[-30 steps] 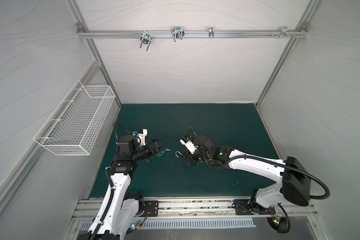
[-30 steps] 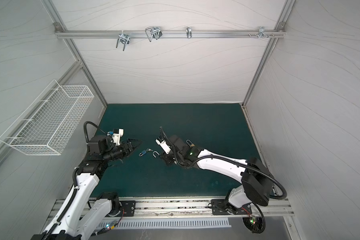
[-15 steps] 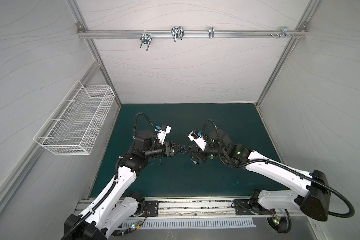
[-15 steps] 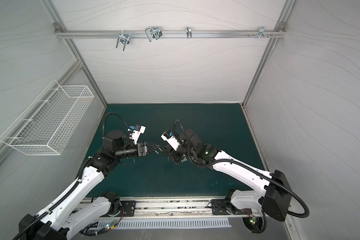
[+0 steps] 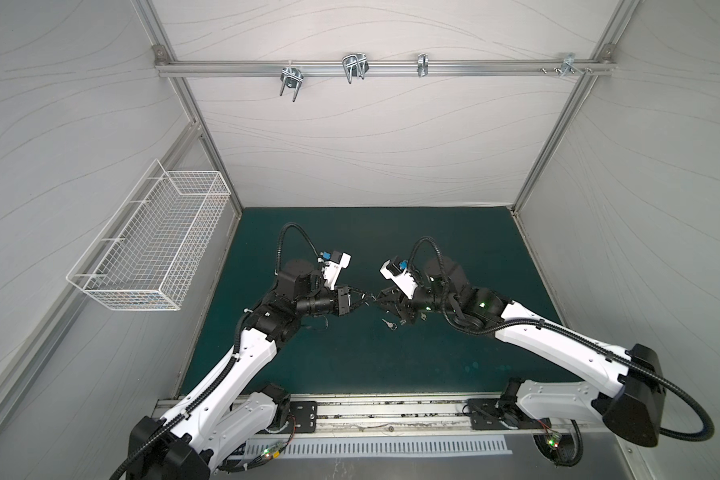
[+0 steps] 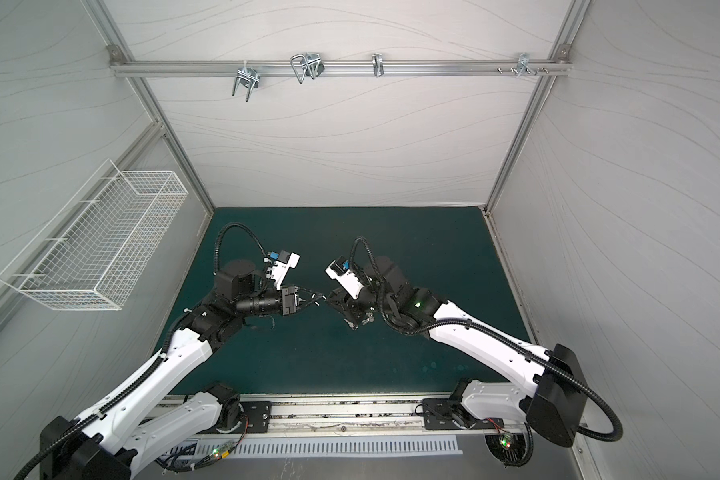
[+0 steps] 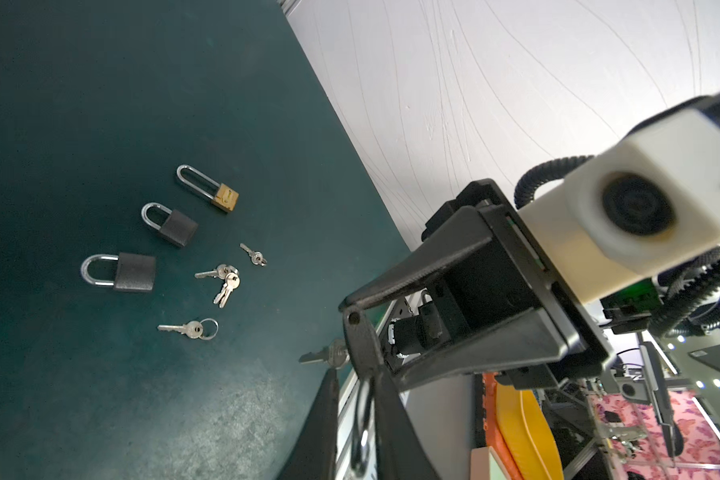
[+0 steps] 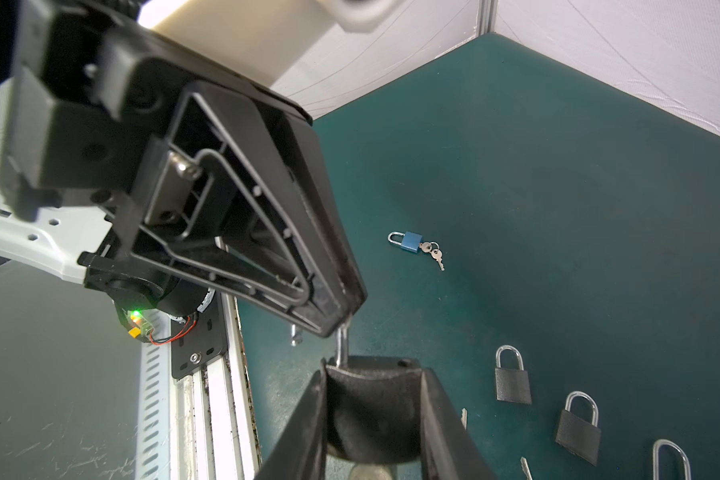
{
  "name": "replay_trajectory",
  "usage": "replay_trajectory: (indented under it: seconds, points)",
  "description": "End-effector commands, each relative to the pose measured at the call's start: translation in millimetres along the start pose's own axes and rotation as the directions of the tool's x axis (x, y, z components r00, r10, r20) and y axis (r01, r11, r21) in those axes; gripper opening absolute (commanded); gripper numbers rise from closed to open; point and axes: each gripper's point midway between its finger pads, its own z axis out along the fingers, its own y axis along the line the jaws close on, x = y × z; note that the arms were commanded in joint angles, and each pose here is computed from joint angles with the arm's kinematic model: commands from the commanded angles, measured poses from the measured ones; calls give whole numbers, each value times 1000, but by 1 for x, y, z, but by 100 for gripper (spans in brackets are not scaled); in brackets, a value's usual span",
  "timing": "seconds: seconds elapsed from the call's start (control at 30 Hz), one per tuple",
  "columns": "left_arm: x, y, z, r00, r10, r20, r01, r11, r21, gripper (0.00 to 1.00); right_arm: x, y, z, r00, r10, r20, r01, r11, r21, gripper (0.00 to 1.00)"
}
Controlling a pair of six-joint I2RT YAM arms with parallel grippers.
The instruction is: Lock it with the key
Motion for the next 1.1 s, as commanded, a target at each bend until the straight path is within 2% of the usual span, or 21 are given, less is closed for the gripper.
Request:
replay_trajectory:
  seconds: [0.0, 0.1, 0.2, 0.23, 0.3, 0.4, 0.5, 0.6, 0.7, 0.8, 0.9, 0.93, 1.07]
  points:
    - [-22, -13, -6, 995, 64, 73, -64, 998, -8, 10, -11, 5, -13, 999, -23, 39, 23, 1000, -9, 0]
    - [-27, -13, -8, 992, 78, 99, -76, 997, -26, 0, -15, 6, -19, 998, -32, 57, 32, 999, -3, 0]
    - [-34, -16, -10, 988, 90, 127, -87, 996, -31, 0, -24, 1, -31, 996, -48, 73, 45, 998, 51, 0]
    - [-37, -19, -12, 986, 91, 139, -89, 996, -23, 0, -29, -2, -37, 996, -56, 75, 50, 996, 80, 13]
    - [-45, -27, -16, 980, 91, 177, -91, 996, -10, 0, -43, -7, -56, 990, -87, 108, 71, 987, 147, 55]
    - [-58, -34, -25, 964, 84, 251, -82, 996, -20, 0, -59, -7, -80, 972, -155, 178, 117, 971, 208, 98]
    - [-72, -45, -34, 942, 89, 323, -92, 996, -8, 0, -63, -4, -95, 942, -250, 225, 193, 949, 248, 99]
    - [-84, -62, -37, 929, 78, 361, -105, 993, 55, 0, -67, -3, -108, 877, -373, 303, 277, 908, 315, 99]
    - [-96, -84, -43, 915, 54, 400, -119, 983, 140, 0, -76, -6, -123, 850, -384, 362, 248, 896, 368, 99]
    - [-104, -105, -49, 912, 50, 408, -146, 967, 209, 0, -87, 1, -134, 857, -361, 367, 237, 910, 341, 98]
    - [-109, -124, -57, 902, 55, 429, -183, 947, 265, 0, -99, 19, -135, 805, -423, 416, 321, 900, 294, 82]
    - [-111, -128, -59, 899, 53, 436, -189, 943, 275, 0, -101, 23, -135, 788, -447, 423, 350, 891, 290, 80]
    - [-117, -142, -68, 886, 51, 461, -212, 929, 304, 0, -121, 29, -139, 774, -437, 458, 364, 899, 243, 71]
